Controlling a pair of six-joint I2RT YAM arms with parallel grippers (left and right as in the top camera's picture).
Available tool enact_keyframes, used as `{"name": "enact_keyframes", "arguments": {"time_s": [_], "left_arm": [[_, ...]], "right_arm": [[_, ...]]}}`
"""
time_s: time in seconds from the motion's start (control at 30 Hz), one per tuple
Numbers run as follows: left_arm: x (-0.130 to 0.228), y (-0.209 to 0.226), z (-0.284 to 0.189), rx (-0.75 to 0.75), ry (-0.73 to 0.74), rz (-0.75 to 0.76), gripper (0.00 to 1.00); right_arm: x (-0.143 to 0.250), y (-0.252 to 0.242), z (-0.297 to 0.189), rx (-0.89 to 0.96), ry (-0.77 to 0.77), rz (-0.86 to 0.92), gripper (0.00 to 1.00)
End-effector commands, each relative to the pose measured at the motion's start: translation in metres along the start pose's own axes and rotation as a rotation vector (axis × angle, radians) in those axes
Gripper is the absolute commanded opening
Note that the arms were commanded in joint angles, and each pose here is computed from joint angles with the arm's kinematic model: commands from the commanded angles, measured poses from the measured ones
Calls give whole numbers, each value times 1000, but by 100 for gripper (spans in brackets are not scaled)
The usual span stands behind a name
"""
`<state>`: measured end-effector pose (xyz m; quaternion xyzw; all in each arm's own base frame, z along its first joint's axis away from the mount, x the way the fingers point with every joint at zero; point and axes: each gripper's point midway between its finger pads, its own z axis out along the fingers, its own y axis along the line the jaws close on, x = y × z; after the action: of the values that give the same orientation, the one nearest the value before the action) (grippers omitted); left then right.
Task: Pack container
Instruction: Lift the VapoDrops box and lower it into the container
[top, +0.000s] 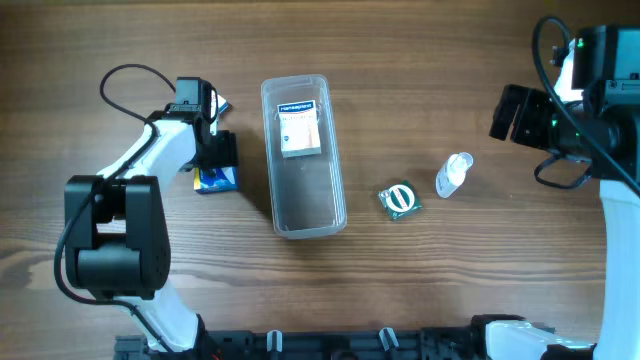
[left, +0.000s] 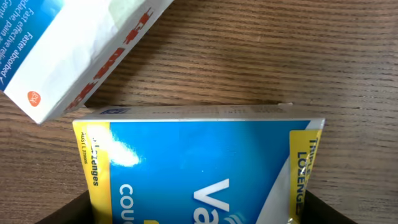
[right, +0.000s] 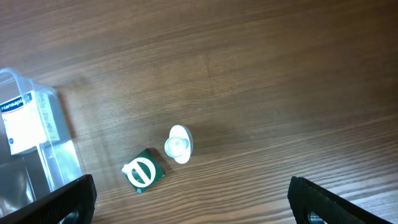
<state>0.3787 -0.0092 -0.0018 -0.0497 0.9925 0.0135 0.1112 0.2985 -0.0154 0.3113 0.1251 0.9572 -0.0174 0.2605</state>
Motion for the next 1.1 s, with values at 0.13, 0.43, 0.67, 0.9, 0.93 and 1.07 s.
{"name": "enact_keyframes", "arguments": {"time_s": [0.13, 0.43, 0.67, 0.9, 0.93, 1.07], "left_arm": [[1, 2, -22, -9, -24, 9, 74], [-21, -13, -113, 125, -199, -118, 73], [-20, -47, -187, 310, -323, -173, 68], [-1, -108, -208, 414, -321, -117, 68], [2, -119, -209, 429, -316, -105, 68], [15, -157, -218, 491, -319, -38, 68]], "right_arm": [[-3, -3, 1, 18, -7, -1, 100], [-3, -3, 1, 18, -7, -1, 100], [-3, -3, 0, 18, -7, -1, 100], [-3, -3, 1, 18, -7, -1, 100], [-3, -3, 1, 18, -7, -1, 100], [-3, -3, 1, 18, -7, -1, 100]]}}
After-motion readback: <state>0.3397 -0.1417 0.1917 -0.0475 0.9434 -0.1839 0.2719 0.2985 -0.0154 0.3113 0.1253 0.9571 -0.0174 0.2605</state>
